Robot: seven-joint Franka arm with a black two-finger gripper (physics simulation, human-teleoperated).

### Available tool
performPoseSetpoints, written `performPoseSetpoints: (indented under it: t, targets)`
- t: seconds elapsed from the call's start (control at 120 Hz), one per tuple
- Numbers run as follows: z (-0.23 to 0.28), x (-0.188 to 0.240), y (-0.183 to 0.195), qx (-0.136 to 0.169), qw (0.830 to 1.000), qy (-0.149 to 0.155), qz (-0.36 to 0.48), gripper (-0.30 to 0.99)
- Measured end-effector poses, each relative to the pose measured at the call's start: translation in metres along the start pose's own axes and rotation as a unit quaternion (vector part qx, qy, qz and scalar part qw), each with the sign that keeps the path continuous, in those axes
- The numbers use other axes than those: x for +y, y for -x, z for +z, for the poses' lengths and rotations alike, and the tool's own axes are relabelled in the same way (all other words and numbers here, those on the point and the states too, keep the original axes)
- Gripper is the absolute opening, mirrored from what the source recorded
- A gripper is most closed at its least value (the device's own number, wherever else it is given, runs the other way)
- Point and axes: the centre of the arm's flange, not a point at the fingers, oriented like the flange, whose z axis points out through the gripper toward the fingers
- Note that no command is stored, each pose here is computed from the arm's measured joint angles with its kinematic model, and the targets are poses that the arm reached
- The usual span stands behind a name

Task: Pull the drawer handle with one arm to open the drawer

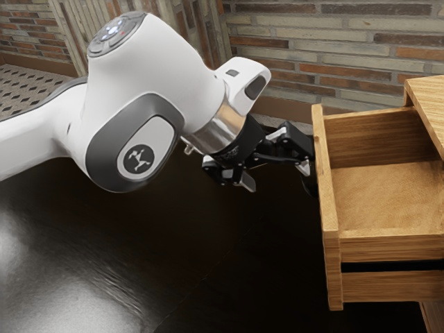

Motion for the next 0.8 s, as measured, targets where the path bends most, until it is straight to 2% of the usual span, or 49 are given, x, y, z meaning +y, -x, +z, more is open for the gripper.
performPoseSetpoints:
  t: [0.258, 0.408, 0.517, 0.583, 0.633, 0.667, 0.75, 0.8]
  targets:
    - [-0.037, -0.011, 0.006, 0.024, 1.000, 0.004, -0.003, 0.69]
    - [-0.105, 0.007, 0.027, 0.053, 0.998, 0.036, 0.017, 0.69]
    - [-0.130, 0.022, 0.036, 0.052, 0.997, 0.051, 0.030, 0.69]
    - [-0.176, 0.046, 0.026, 0.048, 0.996, 0.060, 0.038, 0.69]
    - [-0.207, 0.050, 0.021, 0.038, 0.997, 0.045, 0.039, 0.69]
    - [-0.213, 0.048, 0.019, 0.024, 0.999, 0.024, 0.037, 0.69]
    - [-0.180, 0.035, 0.011, -0.031, 0.997, -0.051, 0.040, 0.69]
    - [-0.167, 0.023, 0.007, -0.055, 0.994, -0.085, 0.045, 0.69]
